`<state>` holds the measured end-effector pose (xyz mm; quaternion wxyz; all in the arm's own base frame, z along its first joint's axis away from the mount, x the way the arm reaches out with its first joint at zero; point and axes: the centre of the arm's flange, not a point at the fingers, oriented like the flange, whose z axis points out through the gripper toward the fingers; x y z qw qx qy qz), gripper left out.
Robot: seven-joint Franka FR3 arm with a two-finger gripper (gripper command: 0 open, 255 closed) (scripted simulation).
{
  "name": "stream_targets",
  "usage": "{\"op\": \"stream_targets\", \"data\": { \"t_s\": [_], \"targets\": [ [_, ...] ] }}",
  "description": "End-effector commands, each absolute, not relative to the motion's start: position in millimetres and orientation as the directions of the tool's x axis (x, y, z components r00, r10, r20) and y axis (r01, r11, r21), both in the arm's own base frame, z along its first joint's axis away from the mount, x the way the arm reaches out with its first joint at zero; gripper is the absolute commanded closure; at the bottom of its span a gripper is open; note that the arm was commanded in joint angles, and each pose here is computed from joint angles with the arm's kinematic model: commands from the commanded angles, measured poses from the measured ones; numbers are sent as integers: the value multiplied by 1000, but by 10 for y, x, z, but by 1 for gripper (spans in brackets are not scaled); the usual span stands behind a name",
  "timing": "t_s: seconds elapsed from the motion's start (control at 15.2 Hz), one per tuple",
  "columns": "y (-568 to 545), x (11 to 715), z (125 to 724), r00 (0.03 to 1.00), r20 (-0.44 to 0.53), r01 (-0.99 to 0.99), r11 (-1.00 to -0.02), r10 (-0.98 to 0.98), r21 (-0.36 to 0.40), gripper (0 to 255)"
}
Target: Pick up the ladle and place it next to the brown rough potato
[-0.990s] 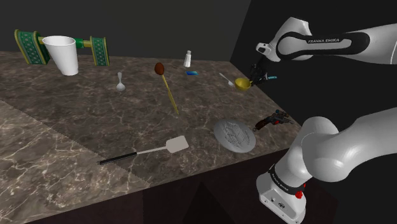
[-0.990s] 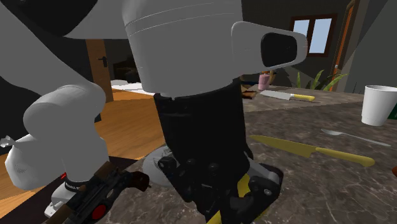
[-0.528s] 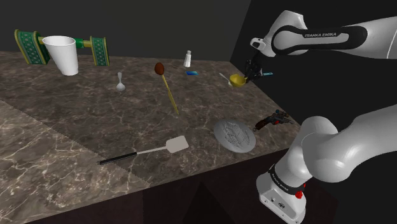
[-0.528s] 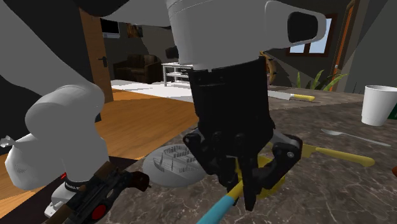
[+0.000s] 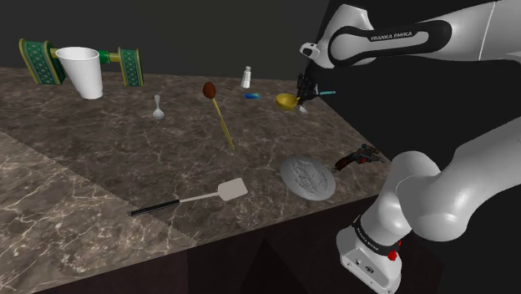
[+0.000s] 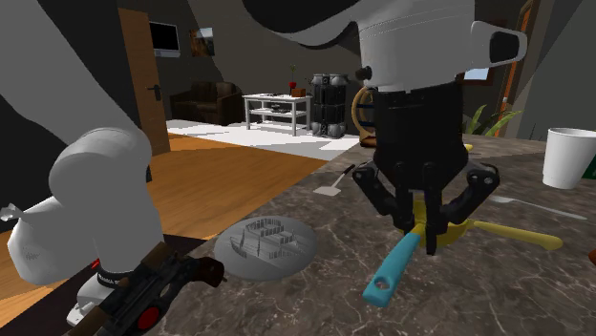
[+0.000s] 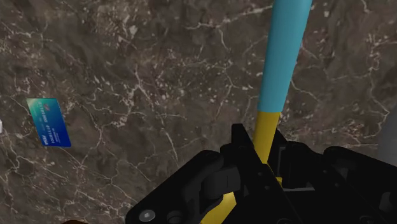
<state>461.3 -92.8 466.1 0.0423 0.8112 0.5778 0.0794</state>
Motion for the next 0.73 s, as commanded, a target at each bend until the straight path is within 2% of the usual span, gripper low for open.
{"op": "stream_targets", "data": {
  "t_s": [0.0,0.66],
  "targets": [
    [-730,4780,4659,320,80,930,-329,944,161,255],
    [344,5547,4660,320,80,930,-329,944,161,255]
  ]
}}
